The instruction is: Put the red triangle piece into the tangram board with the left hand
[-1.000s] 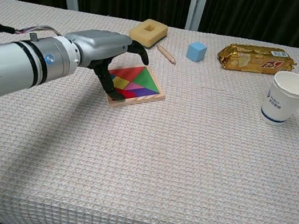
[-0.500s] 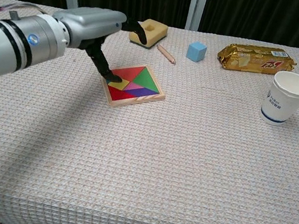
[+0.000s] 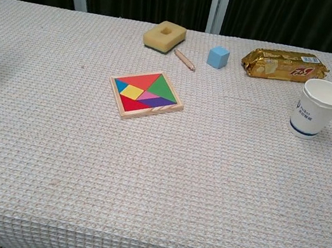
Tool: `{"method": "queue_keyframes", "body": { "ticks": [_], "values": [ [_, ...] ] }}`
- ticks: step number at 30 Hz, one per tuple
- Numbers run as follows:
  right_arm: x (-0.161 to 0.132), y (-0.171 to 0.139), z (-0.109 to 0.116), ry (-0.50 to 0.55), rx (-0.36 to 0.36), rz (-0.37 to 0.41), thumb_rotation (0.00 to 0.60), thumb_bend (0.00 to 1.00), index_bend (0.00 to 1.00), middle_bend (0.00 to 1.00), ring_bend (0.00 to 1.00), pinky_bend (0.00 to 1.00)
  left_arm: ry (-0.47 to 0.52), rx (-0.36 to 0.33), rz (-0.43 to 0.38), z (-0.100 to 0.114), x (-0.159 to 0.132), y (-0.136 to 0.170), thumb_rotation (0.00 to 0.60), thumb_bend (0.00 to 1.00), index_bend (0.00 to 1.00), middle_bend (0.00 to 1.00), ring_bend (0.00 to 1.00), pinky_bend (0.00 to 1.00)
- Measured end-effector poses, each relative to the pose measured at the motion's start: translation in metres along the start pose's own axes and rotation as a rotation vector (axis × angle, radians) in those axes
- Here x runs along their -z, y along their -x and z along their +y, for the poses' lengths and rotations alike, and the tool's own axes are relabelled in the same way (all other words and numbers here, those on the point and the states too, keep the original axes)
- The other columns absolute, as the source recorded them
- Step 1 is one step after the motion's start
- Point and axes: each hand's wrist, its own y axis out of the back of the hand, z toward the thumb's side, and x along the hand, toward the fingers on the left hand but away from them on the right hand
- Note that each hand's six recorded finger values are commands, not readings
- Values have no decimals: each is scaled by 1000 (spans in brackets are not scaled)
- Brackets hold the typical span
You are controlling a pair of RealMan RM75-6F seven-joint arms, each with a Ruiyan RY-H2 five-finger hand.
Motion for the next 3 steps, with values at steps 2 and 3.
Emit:
{"method": "queue_keyframes", "body": {
  "ticks": [2, 3],
  "values": [
    [-2, -1, -3, -4, -6, 3, 600, 235, 0, 0, 0, 0, 8, -10, 26, 0, 15, 16, 600, 148, 206, 87, 0, 106],
    [-3, -2, -5, -6, -10, 5, 600, 235, 0, 0, 0, 0, 16, -14, 31, 0, 19, 20, 600, 148, 206, 87, 0, 104]
  ]
}}
